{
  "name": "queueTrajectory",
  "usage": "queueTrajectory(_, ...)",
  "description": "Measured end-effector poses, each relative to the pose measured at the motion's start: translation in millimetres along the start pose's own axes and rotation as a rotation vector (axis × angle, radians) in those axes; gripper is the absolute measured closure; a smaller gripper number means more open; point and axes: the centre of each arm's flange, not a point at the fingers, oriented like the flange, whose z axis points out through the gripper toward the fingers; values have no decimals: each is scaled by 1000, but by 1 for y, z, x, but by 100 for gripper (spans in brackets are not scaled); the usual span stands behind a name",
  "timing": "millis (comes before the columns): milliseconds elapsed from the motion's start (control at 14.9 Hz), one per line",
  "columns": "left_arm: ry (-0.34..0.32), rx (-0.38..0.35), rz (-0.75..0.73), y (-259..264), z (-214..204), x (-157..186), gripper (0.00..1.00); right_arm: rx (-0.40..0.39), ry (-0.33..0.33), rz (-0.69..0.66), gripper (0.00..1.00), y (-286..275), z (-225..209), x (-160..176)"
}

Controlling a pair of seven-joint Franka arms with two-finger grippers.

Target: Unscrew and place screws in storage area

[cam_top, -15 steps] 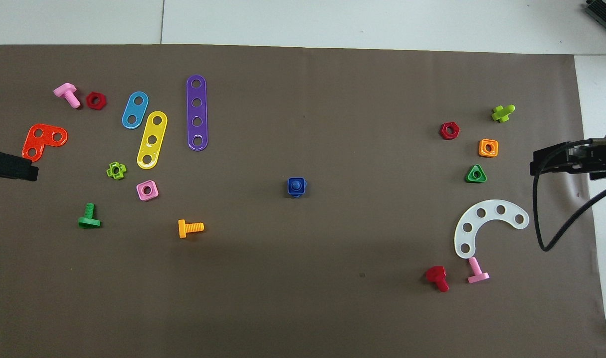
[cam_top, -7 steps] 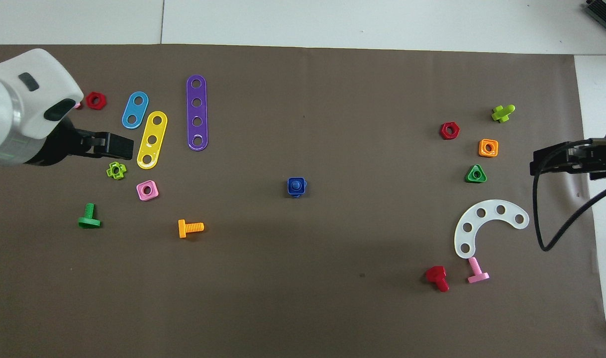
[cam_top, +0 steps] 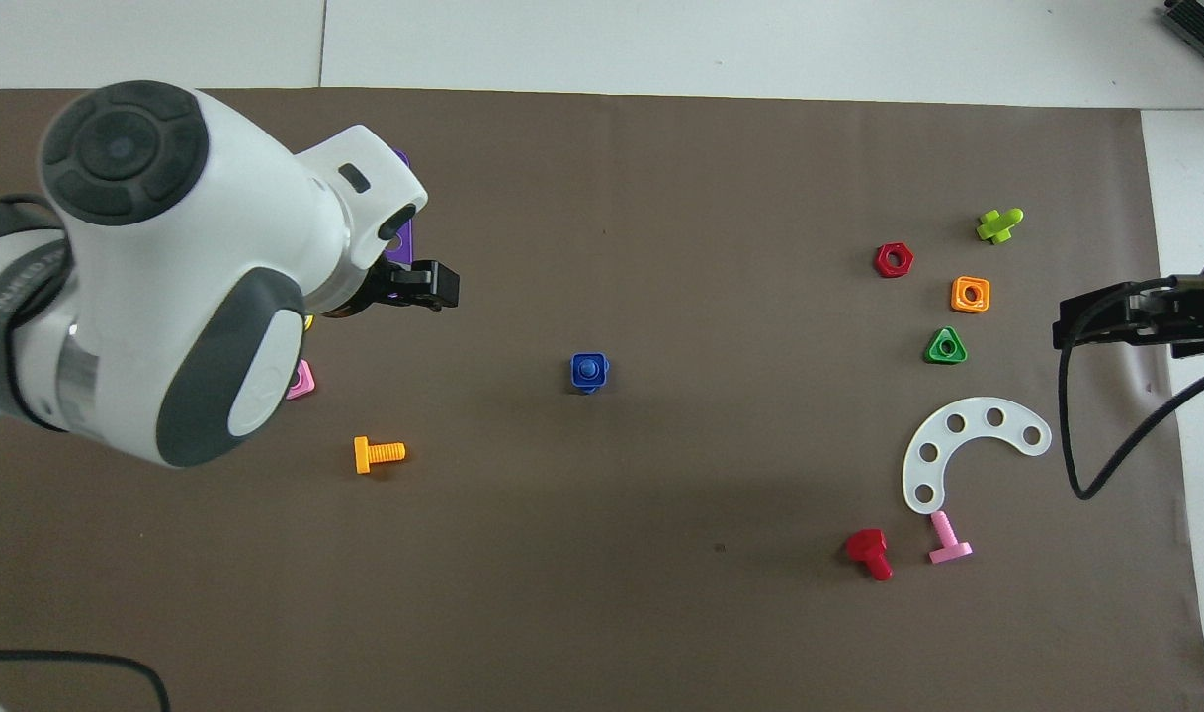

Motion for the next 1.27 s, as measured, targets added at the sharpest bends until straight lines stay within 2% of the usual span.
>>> queueTrajectory(670, 21, -6, 17, 122, 126, -6, 0, 0, 0, 0, 0, 0, 0, 0)
queueTrajectory(1272, 9, -7, 48, 149, 189, -28, 2, 0, 0, 0, 0, 0, 0, 0)
